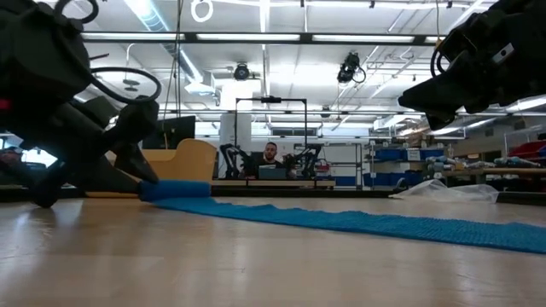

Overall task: Roll bandage
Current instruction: Roll the blue bandage

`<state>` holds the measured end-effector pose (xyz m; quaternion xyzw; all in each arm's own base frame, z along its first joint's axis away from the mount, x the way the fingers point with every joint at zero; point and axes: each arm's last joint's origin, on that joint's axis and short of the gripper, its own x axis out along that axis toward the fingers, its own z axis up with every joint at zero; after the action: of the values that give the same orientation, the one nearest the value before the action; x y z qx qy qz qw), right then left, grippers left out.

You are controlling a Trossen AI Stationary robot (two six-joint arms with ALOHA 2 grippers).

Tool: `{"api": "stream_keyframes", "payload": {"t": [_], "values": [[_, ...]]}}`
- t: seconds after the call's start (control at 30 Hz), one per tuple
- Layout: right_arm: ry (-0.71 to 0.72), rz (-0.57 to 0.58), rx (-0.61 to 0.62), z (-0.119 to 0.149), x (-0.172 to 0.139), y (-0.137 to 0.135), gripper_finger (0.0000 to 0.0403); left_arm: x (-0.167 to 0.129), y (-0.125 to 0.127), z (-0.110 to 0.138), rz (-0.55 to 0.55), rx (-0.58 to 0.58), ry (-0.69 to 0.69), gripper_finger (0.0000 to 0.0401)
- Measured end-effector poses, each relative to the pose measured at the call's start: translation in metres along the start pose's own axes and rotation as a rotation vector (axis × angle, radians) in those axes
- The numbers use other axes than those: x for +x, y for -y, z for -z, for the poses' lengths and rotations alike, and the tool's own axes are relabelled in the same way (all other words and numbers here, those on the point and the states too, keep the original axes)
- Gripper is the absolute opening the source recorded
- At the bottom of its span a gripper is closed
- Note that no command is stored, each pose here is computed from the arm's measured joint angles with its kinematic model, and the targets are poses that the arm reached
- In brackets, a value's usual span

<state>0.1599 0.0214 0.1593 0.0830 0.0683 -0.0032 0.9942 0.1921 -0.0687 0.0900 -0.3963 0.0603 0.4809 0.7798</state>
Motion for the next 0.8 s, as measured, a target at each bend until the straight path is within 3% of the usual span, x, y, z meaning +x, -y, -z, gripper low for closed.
{"api": "stream_keyframes", "payload": {"t": [0.13, 0.27, 0.5, 0.67, 0.8], "values": [[0.000, 0.000, 0.000, 0.000, 0.000, 0.000, 0.0077, 0.005, 0.000, -0.003, -0.017, 0.020, 0.022, 0.0133], [0.004, -0.001, 0.000, 0.000, 0.000, 0.000, 0.0077, 0.014, -0.004, -0.005, -0.057, 0.110, 0.059, 0.0121], [0.000, 0.000, 0.000, 0.000, 0.000, 0.000, 0.0077, 0.024, -0.005, 0.005, -0.044, 0.246, 0.125, 0.0017], [0.007, -0.029, -0.005, -0.001, 0.000, -0.001, 0.0077, 0.022, 0.007, 0.007, 0.003, 0.376, 0.203, 0.0010], [0.051, -0.081, -0.015, -0.005, 0.000, -0.003, 0.0074, 0.015, 0.032, 0.005, 0.033, 0.522, 0.273, 0.0006]]}}
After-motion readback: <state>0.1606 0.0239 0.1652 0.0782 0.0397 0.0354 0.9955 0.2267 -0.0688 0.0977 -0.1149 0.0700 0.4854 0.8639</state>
